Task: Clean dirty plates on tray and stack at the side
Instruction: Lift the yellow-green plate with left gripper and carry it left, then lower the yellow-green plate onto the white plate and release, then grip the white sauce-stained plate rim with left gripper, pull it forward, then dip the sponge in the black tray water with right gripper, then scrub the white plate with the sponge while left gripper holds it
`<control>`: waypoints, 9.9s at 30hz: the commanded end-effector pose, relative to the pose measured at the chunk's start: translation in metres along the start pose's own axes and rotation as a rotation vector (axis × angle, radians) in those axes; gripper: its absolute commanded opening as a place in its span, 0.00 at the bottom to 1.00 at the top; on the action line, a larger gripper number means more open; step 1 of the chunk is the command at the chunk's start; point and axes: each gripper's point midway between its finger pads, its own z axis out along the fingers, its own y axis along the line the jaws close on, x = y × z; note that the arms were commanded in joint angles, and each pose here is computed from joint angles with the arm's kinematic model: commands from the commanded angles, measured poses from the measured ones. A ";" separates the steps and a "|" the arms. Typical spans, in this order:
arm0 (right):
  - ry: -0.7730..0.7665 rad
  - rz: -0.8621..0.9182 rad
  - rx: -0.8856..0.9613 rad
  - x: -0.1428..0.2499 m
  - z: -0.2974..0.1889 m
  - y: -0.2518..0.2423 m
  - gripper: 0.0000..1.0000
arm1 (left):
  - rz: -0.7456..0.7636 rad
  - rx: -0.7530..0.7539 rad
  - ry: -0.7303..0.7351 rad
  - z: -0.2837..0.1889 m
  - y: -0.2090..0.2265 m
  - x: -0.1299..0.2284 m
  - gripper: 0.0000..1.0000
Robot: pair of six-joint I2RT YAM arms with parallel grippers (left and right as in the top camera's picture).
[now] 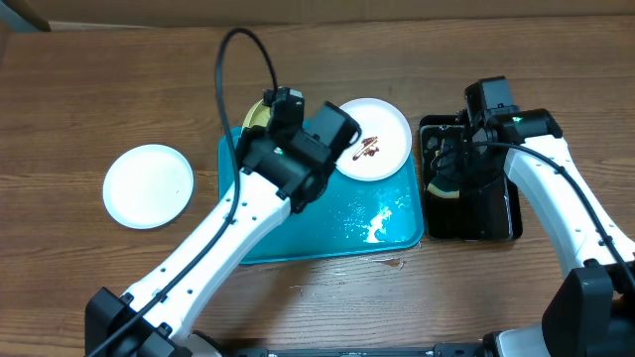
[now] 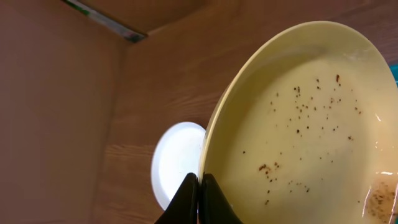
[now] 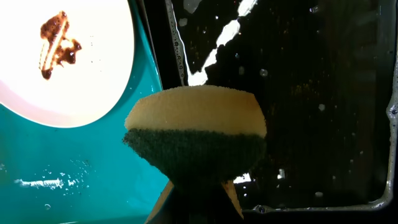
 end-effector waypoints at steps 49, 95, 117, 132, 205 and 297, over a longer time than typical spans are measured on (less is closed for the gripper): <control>0.005 -0.003 0.012 0.003 0.000 -0.003 0.04 | -0.434 0.126 0.479 0.089 0.084 0.085 0.04; -0.007 0.066 0.022 -0.006 -0.003 -0.026 0.04 | -0.531 0.756 0.568 0.111 0.013 0.075 0.58; -0.019 -0.151 0.053 -0.039 0.043 -0.053 0.04 | -0.313 1.010 0.145 0.035 -0.126 -0.039 0.86; 0.152 -0.127 0.062 -0.017 0.098 -0.063 0.05 | -0.229 1.103 0.222 0.055 -0.216 -0.017 0.90; 0.083 -0.106 -0.031 -0.030 0.043 -0.037 0.16 | -0.178 0.752 0.803 0.077 -0.179 0.117 0.04; -0.039 -0.108 -0.045 -0.016 0.004 0.020 0.04 | -0.199 0.830 0.820 0.067 -0.189 0.113 0.04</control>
